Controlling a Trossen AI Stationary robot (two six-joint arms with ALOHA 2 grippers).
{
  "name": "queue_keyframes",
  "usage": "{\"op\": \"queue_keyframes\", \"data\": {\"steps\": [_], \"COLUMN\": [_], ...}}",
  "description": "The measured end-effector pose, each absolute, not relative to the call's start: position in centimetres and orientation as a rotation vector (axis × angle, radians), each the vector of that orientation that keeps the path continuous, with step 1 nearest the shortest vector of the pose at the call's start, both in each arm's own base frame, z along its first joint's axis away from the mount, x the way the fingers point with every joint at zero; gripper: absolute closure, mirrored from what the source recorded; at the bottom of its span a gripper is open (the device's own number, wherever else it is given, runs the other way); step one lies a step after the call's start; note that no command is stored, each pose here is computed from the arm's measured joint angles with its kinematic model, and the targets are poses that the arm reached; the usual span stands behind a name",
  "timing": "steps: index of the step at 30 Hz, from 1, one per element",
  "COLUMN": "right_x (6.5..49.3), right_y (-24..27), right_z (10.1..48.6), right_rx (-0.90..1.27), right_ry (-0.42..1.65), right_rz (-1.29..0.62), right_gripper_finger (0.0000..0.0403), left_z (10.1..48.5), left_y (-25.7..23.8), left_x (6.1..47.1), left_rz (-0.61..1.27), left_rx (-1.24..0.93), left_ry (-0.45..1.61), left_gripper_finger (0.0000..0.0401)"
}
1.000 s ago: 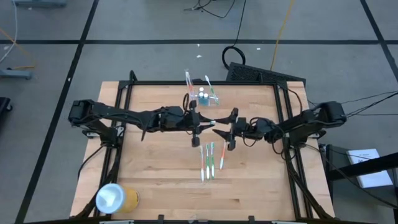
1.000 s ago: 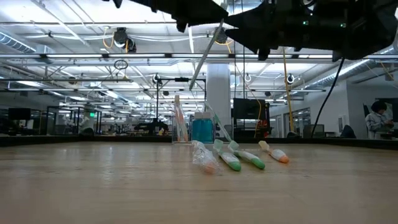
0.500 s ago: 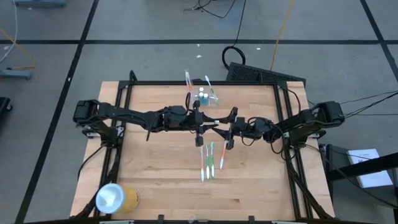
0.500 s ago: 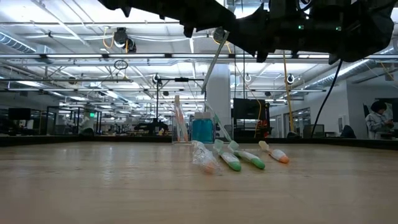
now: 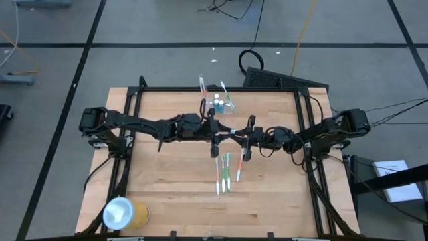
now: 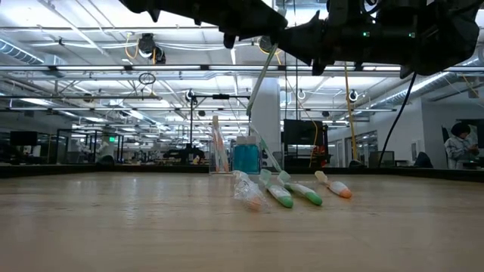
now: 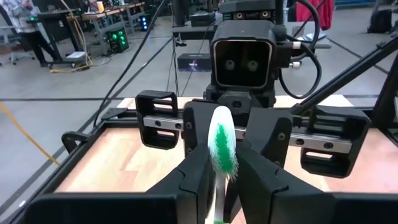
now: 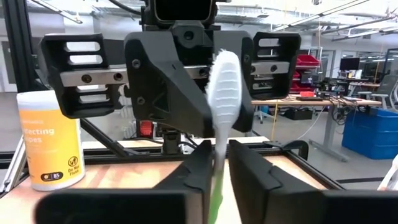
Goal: Pick & Place toothbrushing station
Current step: Put the green toothbrush into the transparent organizer
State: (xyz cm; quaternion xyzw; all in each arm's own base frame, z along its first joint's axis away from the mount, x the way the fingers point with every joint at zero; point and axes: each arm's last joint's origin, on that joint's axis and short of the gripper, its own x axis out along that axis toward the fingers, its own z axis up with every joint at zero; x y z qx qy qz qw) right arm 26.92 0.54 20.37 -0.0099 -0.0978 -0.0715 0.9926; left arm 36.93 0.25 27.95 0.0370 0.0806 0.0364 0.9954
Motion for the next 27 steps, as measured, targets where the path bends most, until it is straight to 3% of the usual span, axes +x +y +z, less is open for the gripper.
{"op": "queue_keyframes", "data": {"steps": [5,19,22,27], "right_x": [26.9,27.0,27.0,27.0], "right_y": [0.5,0.5,0.5,0.3], "right_z": [20.4,20.3,19.9,19.7], "right_rx": [-0.019,0.000,0.001,-0.006], "right_ry": [-0.196,-0.182,-0.149,-0.128], "right_rz": [-0.143,-0.142,-0.141,-0.151], "right_gripper_finger": [0.0393,0.0395,0.0390,0.0391], "left_z": [27.9,28.9,30.4,32.3], "left_y": [0.2,0.3,0.4,0.5], "left_x": [36.9,36.3,35.4,33.4], "left_rz": [0.075,0.143,0.155,0.162], "left_rx": [0.047,0.069,0.077,0.090], "left_ry": [0.161,0.143,0.105,0.123], "left_gripper_finger": [0.0330,0.0326,0.0300,0.0218]}}
